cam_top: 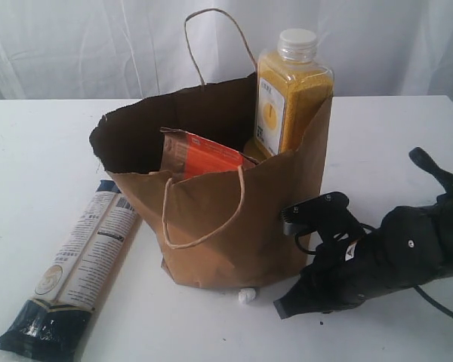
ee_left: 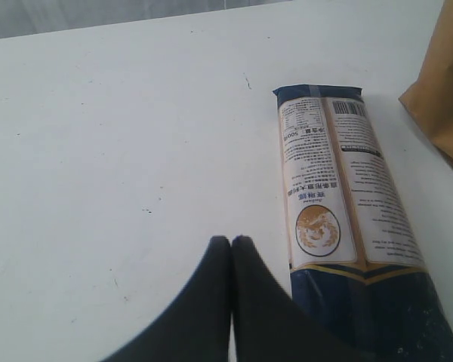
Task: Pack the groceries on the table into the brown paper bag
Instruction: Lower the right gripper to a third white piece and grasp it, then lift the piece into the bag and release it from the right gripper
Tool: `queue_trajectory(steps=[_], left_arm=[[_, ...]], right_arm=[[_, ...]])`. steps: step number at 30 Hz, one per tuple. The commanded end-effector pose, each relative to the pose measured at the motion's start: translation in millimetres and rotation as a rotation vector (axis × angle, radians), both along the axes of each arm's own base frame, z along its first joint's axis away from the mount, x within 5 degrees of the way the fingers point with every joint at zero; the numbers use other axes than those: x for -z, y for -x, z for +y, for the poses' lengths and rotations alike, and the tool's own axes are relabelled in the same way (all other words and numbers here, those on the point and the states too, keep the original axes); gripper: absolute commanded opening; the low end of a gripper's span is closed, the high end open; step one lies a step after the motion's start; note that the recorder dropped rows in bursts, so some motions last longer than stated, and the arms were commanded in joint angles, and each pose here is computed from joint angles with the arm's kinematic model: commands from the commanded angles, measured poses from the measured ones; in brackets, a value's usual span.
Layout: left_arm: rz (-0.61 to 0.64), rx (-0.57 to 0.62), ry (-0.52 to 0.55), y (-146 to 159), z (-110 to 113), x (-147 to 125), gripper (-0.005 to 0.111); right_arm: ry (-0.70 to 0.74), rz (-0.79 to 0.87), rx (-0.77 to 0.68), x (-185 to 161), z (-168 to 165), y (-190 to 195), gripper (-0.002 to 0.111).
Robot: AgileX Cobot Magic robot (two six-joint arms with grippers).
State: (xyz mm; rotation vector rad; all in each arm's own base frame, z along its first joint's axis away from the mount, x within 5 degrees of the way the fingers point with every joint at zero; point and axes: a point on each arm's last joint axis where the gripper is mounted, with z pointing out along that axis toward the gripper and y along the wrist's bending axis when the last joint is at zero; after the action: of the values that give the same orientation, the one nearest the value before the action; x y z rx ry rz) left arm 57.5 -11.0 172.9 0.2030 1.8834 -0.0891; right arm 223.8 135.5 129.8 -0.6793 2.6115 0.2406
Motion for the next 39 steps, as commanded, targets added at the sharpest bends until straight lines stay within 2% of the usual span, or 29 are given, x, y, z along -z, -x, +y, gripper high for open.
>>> queue_trajectory(steps=[1, 7, 17, 29, 35, 39], left_arm=[[0.002, -0.002, 0.008, 0, 0, 1, 0.000], [0.002, -0.002, 0.008, 0, 0, 1, 0.000], [0.002, -0.002, 0.008, 0, 0, 1, 0.000], [0.002, -0.002, 0.008, 0, 0, 1, 0.000], [0.002, -0.002, 0.008, 0, 0, 1, 0.000], [0.002, -0.002, 0.008, 0, 0, 1, 0.000]], right_arm=[[-0.014, -0.063, -0.001, -4, 2, -6, 0.002], [-0.013, -0.034, -0.004, -6, 1, -2, 0.000], [-0.038, -0.009, -0.032, -33, -3, 13, 0.000], [-0.101, -0.034, 0.020, -49, -27, 56, 0.000], [-0.187, -0.167, 0.017, -81, -35, 70, 0.000], [-0.267, -0.297, 0.001, -118, -38, 77, 0.000]])
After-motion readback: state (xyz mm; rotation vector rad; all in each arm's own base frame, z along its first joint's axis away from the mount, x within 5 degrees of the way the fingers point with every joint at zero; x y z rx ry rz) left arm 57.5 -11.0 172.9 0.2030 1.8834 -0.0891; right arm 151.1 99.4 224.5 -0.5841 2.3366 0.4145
